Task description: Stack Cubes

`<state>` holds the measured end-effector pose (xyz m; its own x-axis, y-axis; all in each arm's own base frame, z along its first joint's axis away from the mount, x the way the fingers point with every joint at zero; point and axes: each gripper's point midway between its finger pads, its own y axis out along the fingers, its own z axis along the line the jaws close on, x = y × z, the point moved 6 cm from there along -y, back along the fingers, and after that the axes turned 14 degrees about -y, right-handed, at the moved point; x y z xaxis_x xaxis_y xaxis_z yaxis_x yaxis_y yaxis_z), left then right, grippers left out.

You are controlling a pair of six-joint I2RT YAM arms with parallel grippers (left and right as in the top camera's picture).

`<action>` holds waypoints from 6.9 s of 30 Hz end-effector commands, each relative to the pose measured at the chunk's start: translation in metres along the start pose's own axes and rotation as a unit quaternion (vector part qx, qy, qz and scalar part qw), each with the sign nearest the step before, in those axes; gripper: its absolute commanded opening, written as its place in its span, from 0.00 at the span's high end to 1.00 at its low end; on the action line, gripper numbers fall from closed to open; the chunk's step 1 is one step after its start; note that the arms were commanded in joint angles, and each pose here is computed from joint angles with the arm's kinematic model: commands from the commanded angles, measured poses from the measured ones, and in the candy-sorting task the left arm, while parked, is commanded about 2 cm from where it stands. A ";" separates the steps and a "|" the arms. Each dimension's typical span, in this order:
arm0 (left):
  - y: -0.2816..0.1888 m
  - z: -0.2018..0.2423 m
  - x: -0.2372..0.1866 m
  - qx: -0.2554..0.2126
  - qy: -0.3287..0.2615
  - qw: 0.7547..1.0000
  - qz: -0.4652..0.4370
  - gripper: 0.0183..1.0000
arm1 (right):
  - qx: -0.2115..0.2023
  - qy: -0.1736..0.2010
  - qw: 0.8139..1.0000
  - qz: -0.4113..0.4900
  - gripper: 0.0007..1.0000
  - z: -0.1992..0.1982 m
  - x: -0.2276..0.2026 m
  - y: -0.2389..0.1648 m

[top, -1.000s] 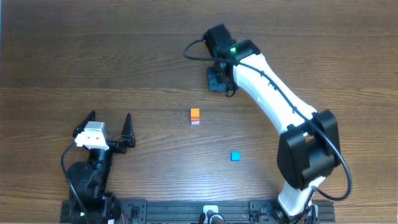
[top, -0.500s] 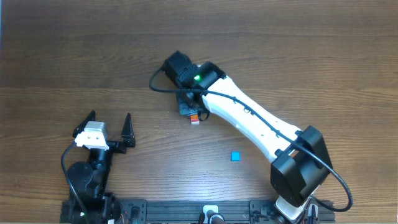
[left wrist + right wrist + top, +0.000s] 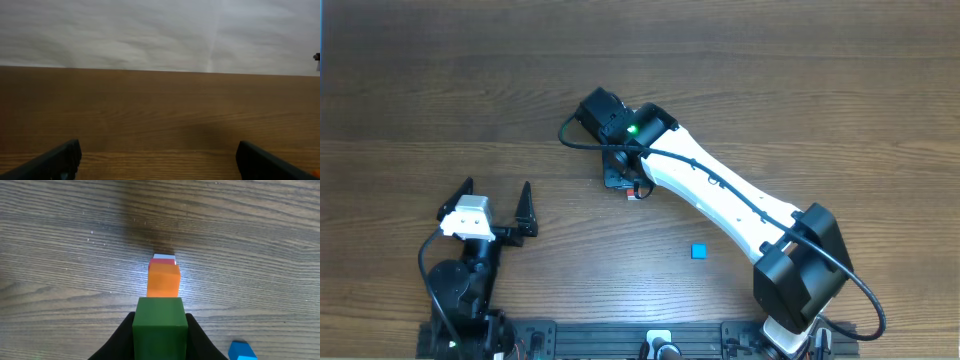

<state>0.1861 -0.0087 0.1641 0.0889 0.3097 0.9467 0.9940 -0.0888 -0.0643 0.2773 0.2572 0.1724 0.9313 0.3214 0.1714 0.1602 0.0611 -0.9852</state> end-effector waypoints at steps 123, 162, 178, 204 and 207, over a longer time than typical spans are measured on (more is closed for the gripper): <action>0.000 0.000 -0.002 -0.004 0.007 1.000 0.003 0.00 | 0.007 0.033 0.998 0.045 0.48 -0.077 -0.162 0.087; 0.000 0.000 -0.002 -0.004 0.007 1.000 0.003 0.00 | 0.008 0.035 0.998 0.042 0.79 -0.076 -0.155 0.084; 0.000 0.000 -0.002 -0.004 0.007 1.000 0.003 0.00 | -0.026 0.009 0.999 -0.041 0.84 -0.048 -0.034 -0.053; 0.000 0.000 -0.002 -0.004 0.007 1.000 0.003 0.00 | -0.030 0.003 0.999 0.036 0.87 0.000 0.018 -0.015; 0.000 0.000 -0.002 -0.004 0.007 1.000 0.003 0.00 | -0.030 0.003 0.999 0.036 0.87 0.001 0.019 -0.012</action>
<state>0.1861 -0.0087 0.1640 0.0893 0.3097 0.9466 0.9939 -0.0892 -0.0646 0.2882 0.2583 0.1889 0.9377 0.3345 0.0941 0.1085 -0.0246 -0.9938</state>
